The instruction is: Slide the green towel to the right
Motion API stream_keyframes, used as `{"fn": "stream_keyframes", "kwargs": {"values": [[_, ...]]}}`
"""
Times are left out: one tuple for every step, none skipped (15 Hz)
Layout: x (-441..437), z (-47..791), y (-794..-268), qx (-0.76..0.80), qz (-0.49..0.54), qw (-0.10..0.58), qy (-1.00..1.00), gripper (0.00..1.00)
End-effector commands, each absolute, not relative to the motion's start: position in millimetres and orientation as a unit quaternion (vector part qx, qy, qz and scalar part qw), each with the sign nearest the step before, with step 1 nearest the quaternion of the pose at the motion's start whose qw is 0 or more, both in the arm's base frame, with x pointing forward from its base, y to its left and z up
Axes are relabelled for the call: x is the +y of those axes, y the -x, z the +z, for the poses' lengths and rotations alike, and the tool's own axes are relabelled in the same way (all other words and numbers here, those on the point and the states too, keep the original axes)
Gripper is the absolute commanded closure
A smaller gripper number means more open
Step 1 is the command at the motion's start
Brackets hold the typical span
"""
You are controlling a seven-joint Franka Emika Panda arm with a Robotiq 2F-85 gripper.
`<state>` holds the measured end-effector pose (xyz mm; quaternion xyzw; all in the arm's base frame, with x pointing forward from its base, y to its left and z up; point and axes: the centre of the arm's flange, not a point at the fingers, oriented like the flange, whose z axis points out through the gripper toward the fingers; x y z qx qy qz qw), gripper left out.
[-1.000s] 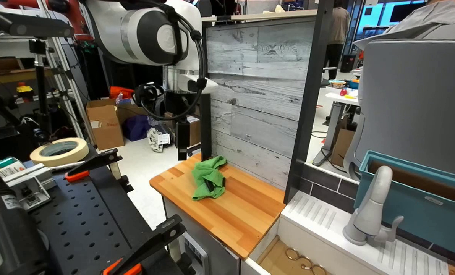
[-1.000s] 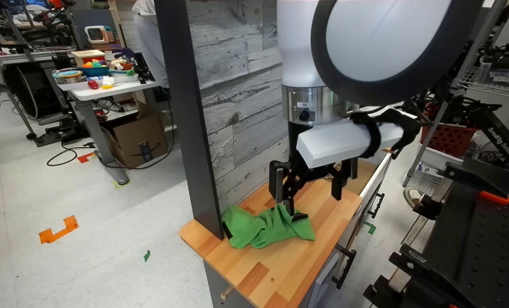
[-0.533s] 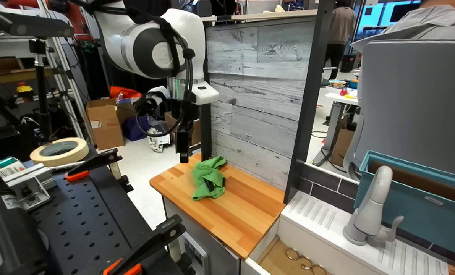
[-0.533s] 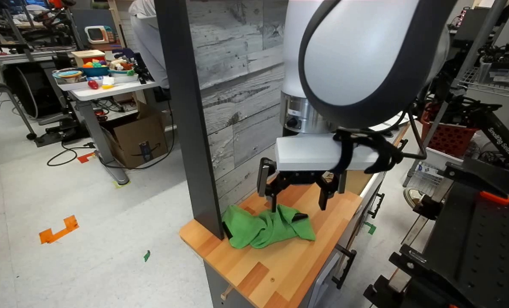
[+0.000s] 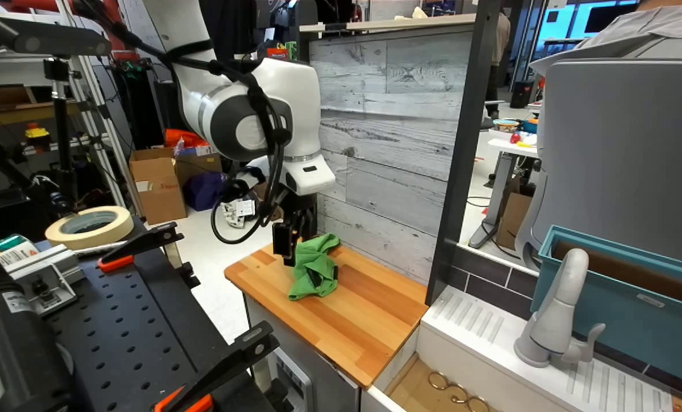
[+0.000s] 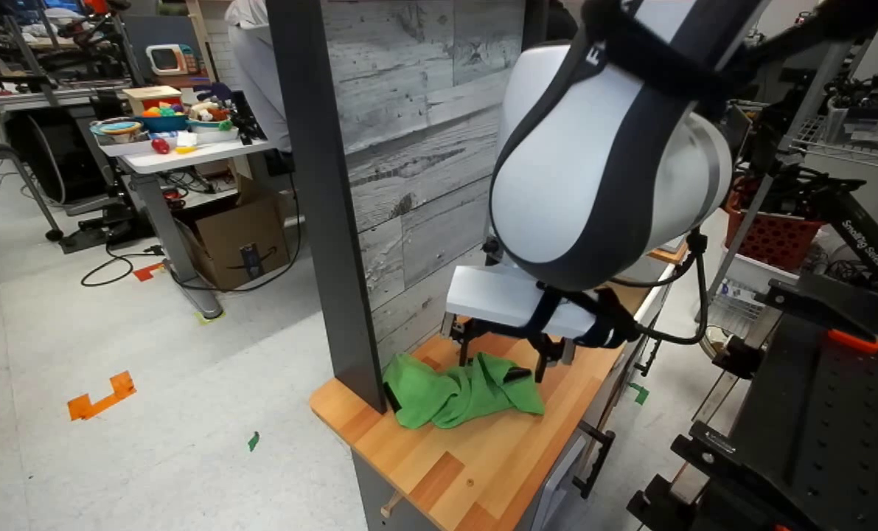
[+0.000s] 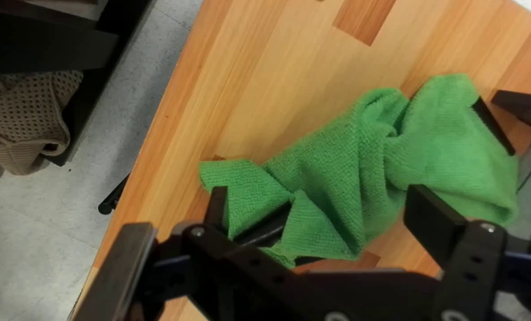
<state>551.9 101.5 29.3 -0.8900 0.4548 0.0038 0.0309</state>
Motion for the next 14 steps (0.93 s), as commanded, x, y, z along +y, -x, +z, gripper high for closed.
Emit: {"fn": "stream_keyframes", "kwargs": {"values": [[105.1,-3.2,-563.6,0.495,-0.003,0.036,0.868,0.00],[106.0,-11.0,-564.7,0.502,0.000,0.038,0.864,0.00],[107.4,-16.2,-565.9,0.507,0.002,0.038,0.861,0.00],[108.9,-20.5,-566.7,0.512,0.003,0.039,0.858,0.00],[111.1,-23.9,-567.1,0.514,0.001,0.041,0.857,0.00],[113.1,-26.5,-567.5,0.515,0.001,0.041,0.856,0.00],[114.5,-29.2,-568.5,0.516,0.001,0.041,0.856,0.00],[115.3,-33.0,-569.7,0.517,0.000,0.040,0.855,0.00],[115.1,-37.5,-571.6,0.518,-0.002,0.038,0.854,0.00],[114.5,-41.8,-573.3,0.519,-0.003,0.036,0.854,0.00],[113.2,-47.6,-576.0,0.520,-0.003,0.034,0.854,0.00],[111.7,-53.0,-578.1,0.521,-0.002,0.031,0.853,0.00],[110.4,-57.1,-579.2,0.522,-0.003,0.029,0.852,0.00],[108.9,-60.0,-580.0,0.522,-0.005,0.028,0.852,0.00]]}}
